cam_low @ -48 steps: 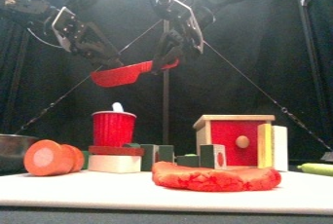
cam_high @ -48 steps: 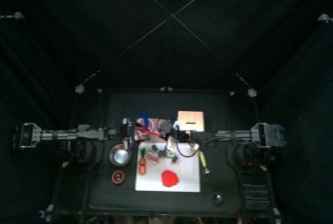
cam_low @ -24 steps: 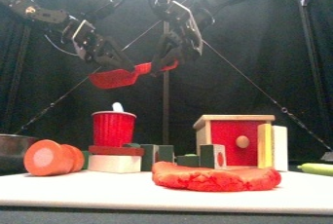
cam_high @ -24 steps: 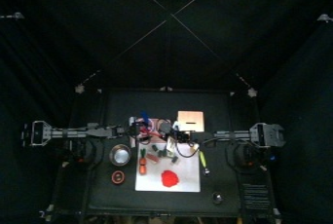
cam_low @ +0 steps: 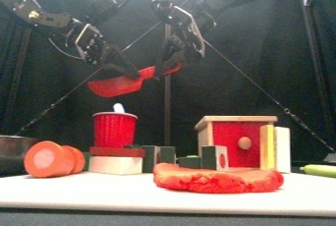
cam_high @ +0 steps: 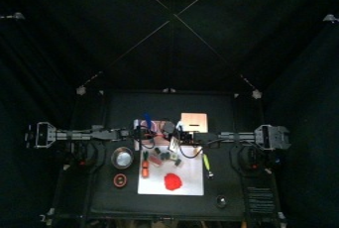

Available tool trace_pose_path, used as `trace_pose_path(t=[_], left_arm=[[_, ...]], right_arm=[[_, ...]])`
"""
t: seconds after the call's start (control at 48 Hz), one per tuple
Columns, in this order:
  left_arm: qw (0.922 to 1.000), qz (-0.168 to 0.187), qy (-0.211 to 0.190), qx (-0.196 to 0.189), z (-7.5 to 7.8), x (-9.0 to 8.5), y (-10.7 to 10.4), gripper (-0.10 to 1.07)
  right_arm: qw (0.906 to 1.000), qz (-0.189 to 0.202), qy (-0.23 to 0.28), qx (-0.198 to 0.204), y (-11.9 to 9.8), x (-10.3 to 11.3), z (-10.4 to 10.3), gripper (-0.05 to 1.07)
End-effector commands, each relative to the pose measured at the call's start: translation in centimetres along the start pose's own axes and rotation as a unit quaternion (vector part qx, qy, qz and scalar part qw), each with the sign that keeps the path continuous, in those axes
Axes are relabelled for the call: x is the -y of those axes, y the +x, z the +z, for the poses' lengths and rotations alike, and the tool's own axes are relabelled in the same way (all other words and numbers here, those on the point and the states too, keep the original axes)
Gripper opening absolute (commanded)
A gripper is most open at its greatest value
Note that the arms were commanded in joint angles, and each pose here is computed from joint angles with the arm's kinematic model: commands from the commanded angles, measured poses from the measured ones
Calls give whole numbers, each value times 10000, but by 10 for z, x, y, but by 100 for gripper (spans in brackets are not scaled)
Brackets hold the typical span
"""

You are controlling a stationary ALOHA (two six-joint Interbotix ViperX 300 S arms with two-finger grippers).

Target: Cut carrot

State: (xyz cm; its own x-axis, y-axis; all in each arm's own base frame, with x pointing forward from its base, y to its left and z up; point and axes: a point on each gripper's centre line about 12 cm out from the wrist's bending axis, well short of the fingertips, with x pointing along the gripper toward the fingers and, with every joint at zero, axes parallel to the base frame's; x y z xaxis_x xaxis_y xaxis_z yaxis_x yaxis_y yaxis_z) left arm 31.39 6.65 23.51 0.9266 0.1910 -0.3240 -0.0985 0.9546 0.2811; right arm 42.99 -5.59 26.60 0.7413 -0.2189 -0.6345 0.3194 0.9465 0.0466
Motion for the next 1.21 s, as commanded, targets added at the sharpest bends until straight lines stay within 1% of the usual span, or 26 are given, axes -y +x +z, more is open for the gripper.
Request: trace_pose_path(t=[0.0,0.125,0.208,0.229,0.375,0.458,0.542,0.667,0.771,0.875,0.979,1.083,1.146,1.188], left_arm=[[9990,179,-62,410,13,-8,0,36],[9981,279,-143,525,10,-11,-2,35],[9977,339,-197,548,8,-13,-3,35],[9976,354,-221,552,8,-14,-3,35],[9974,375,-232,562,8,-15,-4,35],[9974,384,-241,559,7,-15,-4,35],[9974,389,-251,550,6,-16,-5,35],[9971,428,-308,548,4,-17,-7,35],[9968,461,-320,562,0,-17,-8,35],[9957,586,-356,630,-6,-22,-11,35],[9924,743,-343,918,-8,-25,-17,35],[9863,986,-353,1274,-12,-31,-25,35],[9839,1069,-374,1385,-14,-34,-27,35],[9837,1079,-374,1390,-15,-34,-27,35]], right_arm=[[9995,106,67,304,-10,-3,16,13],[9991,167,36,389,-11,-4,15,22],[9989,198,32,427,-11,-4,14,33],[9988,209,46,438,-12,-4,13,37],[9987,209,12,473,-17,-3,13,57],[9985,196,-49,515,-21,-2,12,66],[9976,247,-91,643,-26,-2,13,71],[9962,336,-55,799,-31,-2,12,74],[9962,350,-61,794,-35,0,7,74],[9963,340,-100,784,-42,2,0,74],[9964,326,-138,766,-49,6,-9,74],[9966,320,-139,744,-55,9,-19,74],[9966,336,-118,744,-58,10,-24,74],[9965,351,-102,752,-59,11,-26,74]])
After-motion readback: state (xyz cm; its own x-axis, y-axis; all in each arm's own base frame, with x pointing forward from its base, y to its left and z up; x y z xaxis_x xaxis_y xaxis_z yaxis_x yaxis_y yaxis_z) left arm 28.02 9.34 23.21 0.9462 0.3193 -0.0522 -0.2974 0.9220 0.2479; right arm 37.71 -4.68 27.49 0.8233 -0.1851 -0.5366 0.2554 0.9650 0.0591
